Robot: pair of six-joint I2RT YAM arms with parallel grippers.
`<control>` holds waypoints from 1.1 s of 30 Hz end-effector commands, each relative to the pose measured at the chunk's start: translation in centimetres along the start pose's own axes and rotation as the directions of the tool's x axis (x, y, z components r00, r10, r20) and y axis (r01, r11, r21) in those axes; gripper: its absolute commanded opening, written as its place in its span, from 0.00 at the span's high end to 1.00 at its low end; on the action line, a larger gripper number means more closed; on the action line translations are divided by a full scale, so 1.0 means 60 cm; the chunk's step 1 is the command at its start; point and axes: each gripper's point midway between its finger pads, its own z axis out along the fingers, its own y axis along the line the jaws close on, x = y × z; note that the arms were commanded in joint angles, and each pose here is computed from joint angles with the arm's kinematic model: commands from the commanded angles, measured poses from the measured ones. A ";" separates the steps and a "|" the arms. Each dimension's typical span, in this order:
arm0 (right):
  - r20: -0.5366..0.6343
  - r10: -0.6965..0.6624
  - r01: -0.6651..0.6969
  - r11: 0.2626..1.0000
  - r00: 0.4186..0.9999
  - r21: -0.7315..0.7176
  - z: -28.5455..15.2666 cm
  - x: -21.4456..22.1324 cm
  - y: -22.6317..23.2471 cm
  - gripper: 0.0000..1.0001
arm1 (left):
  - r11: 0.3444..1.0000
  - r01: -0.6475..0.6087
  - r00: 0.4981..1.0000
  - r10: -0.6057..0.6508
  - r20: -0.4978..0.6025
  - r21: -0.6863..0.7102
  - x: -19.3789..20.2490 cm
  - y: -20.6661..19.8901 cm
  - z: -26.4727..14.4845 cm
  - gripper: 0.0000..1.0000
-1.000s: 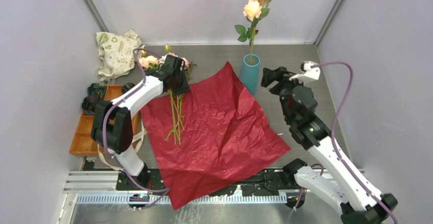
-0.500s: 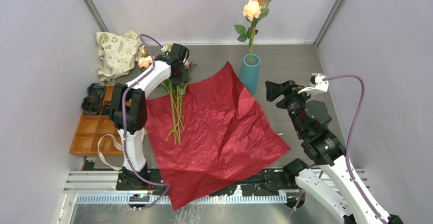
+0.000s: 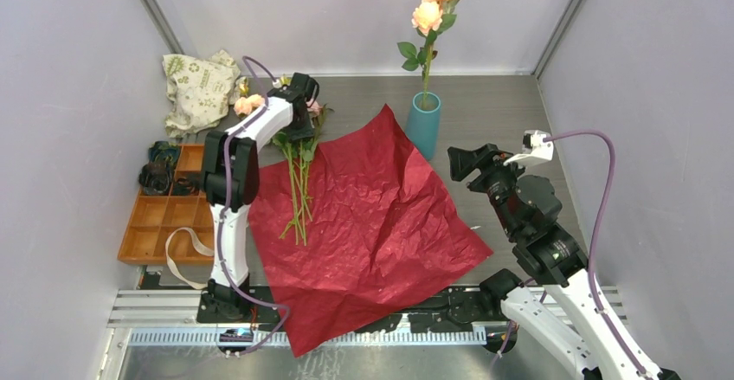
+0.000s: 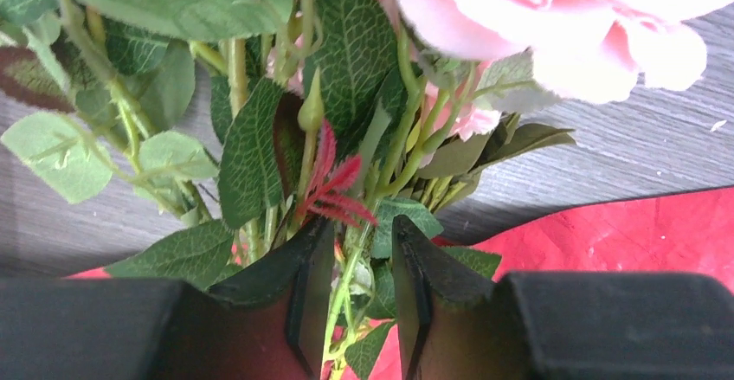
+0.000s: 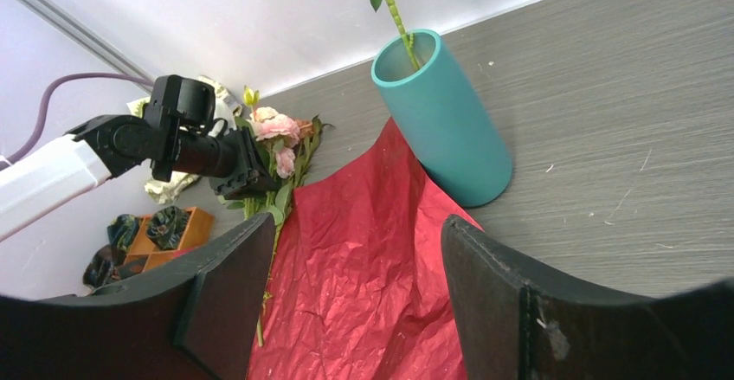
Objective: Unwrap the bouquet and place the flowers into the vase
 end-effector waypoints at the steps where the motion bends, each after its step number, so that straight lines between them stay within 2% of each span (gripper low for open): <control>1: 0.020 0.019 -0.018 1.000 1.000 -0.024 -0.006 -0.008 0.007 0.25 | 1.000 -0.021 0.999 0.020 0.044 0.011 -0.033 -0.007 -0.003 0.69; 3: 0.018 0.018 -0.017 1.000 1.000 -0.022 -0.006 -0.004 0.005 0.25 | 1.000 -0.023 0.999 0.023 0.042 0.015 -0.034 -0.009 0.000 0.73; 9: 0.009 0.025 -0.024 1.000 1.000 -0.017 -0.005 0.003 0.002 0.25 | 0.998 -0.038 0.999 0.037 0.026 0.052 -0.028 -0.019 0.001 0.96; 11: 0.010 0.028 -0.028 0.999 1.000 -0.019 -0.007 0.001 0.003 0.25 | 0.996 -0.035 0.999 0.033 0.026 0.084 -0.030 -0.027 -0.009 0.99; 16: 0.014 0.039 -0.039 0.999 0.999 -0.023 -0.014 -0.002 0.003 0.25 | 0.984 -0.019 0.998 0.009 0.059 0.176 -0.049 -0.045 -0.059 1.00; 24: 0.024 0.053 -0.053 0.998 0.998 -0.021 -0.034 -0.010 -0.001 0.25 | 0.932 0.001 0.990 -0.050 0.129 0.361 -0.086 -0.077 -0.180 1.00; 29: 0.027 0.055 -0.054 0.998 0.998 -0.014 -0.048 -0.014 -0.007 0.25 | 0.859 -0.039 0.984 -0.055 0.167 0.510 -0.085 -0.114 -0.260 1.00; 33: 0.027 0.064 -0.064 0.998 0.998 -0.003 -0.059 -0.015 -0.013 0.25 | 0.778 -0.127 0.971 -0.029 0.236 0.616 -0.078 -0.146 -0.302 1.00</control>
